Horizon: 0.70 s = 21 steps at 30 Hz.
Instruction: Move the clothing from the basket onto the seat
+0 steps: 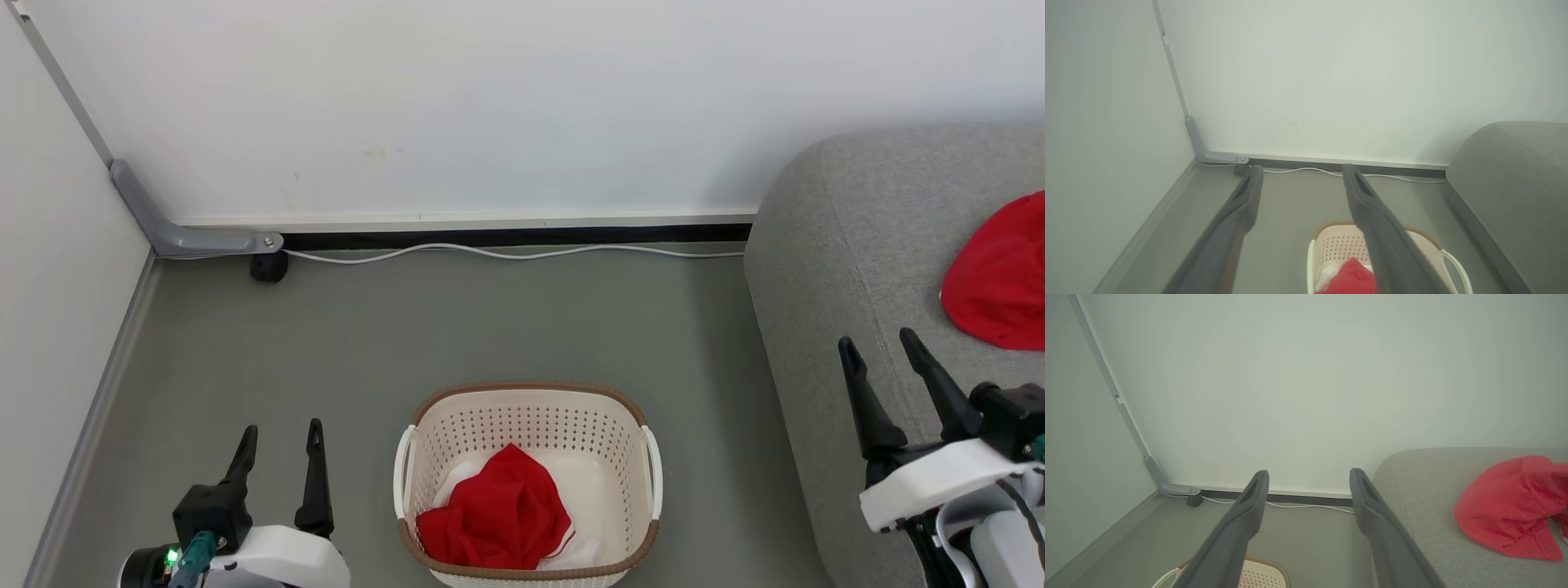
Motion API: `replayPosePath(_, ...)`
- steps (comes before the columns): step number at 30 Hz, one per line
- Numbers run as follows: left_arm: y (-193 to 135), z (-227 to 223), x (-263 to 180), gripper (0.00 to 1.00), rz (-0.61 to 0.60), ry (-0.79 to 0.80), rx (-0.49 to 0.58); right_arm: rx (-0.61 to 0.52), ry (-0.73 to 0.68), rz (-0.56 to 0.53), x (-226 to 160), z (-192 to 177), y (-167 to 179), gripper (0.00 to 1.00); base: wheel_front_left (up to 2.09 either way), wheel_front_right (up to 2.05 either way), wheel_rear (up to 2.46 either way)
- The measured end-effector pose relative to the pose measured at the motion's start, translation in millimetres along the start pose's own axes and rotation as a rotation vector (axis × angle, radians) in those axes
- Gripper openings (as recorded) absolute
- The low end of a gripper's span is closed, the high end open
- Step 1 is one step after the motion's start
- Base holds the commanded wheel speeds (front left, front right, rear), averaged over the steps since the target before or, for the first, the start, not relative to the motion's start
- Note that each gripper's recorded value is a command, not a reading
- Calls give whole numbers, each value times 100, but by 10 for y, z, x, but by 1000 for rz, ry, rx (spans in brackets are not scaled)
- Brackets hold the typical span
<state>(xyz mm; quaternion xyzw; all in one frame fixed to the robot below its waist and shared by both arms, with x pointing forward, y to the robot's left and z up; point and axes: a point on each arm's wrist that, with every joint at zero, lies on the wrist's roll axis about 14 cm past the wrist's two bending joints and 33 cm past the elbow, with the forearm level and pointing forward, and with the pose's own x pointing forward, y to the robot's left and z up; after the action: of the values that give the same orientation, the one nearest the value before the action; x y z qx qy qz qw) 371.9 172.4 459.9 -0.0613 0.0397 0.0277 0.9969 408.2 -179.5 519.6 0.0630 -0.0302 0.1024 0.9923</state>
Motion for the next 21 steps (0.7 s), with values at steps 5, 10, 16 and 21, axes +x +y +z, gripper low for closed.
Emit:
replayPosePath(5,80,2,-65,100,23,-3,-10,20,30,-13,-135,-136,39,100,0,0,0)
replayPosePath(10,107,-7,-116,100,26,-3,-7,35,40,-32,-215,-197,51,100,0,0,0)
replayPosePath(16,107,-24,-129,100,18,1,1,37,43,-34,-214,-215,60,100,0,0,0)
replayPosePath(21,97,-30,-129,100,14,3,2,44,45,-40,-212,-229,59,100,0,0,0)
